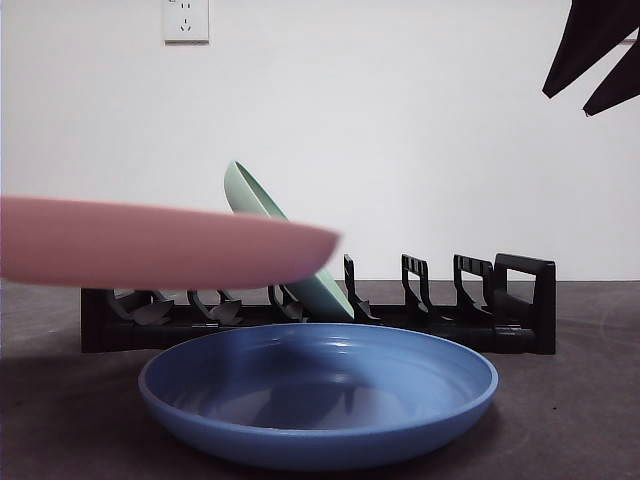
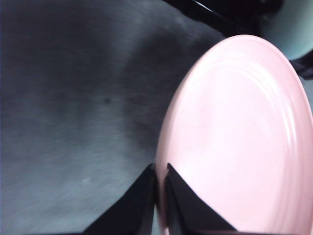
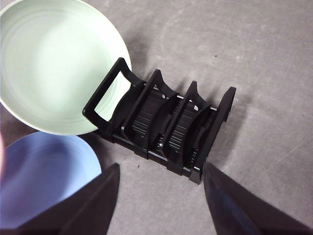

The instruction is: Place the plate

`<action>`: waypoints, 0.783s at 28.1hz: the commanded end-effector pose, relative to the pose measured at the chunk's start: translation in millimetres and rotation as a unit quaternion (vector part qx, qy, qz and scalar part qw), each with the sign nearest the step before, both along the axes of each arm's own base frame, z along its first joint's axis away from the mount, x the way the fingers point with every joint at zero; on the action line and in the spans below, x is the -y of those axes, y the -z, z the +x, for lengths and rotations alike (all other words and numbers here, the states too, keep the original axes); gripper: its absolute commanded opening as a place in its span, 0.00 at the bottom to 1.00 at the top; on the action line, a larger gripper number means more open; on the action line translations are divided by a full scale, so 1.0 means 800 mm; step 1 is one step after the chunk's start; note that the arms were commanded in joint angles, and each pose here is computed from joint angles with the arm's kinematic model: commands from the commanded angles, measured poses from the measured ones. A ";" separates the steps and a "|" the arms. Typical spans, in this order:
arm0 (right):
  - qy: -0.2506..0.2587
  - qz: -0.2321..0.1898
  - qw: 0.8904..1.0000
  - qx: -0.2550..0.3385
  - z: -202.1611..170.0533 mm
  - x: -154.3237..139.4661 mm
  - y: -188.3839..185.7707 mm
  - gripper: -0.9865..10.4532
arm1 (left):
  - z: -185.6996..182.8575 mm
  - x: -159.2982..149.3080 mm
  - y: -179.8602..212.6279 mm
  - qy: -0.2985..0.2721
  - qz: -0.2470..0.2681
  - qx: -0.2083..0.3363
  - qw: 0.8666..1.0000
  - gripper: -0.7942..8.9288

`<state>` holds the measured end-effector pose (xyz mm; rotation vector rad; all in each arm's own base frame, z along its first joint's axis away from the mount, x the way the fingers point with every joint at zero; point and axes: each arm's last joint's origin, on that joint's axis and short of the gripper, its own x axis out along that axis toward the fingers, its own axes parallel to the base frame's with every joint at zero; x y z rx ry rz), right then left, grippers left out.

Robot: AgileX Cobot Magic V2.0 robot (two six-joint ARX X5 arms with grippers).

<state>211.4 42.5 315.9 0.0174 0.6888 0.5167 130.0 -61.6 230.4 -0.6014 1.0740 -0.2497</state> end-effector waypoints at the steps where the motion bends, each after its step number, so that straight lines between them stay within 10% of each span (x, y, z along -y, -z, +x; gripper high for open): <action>1: -0.002 0.001 1.000 0.005 0.003 -0.001 -0.004 0.32 | 0.013 0.015 0.004 0.004 -0.007 -0.004 1.000 0.10; 22: -0.002 0.000 1.000 0.000 0.002 -0.001 -0.003 0.32 | 0.082 0.115 0.049 0.077 0.061 -0.019 0.995 0.10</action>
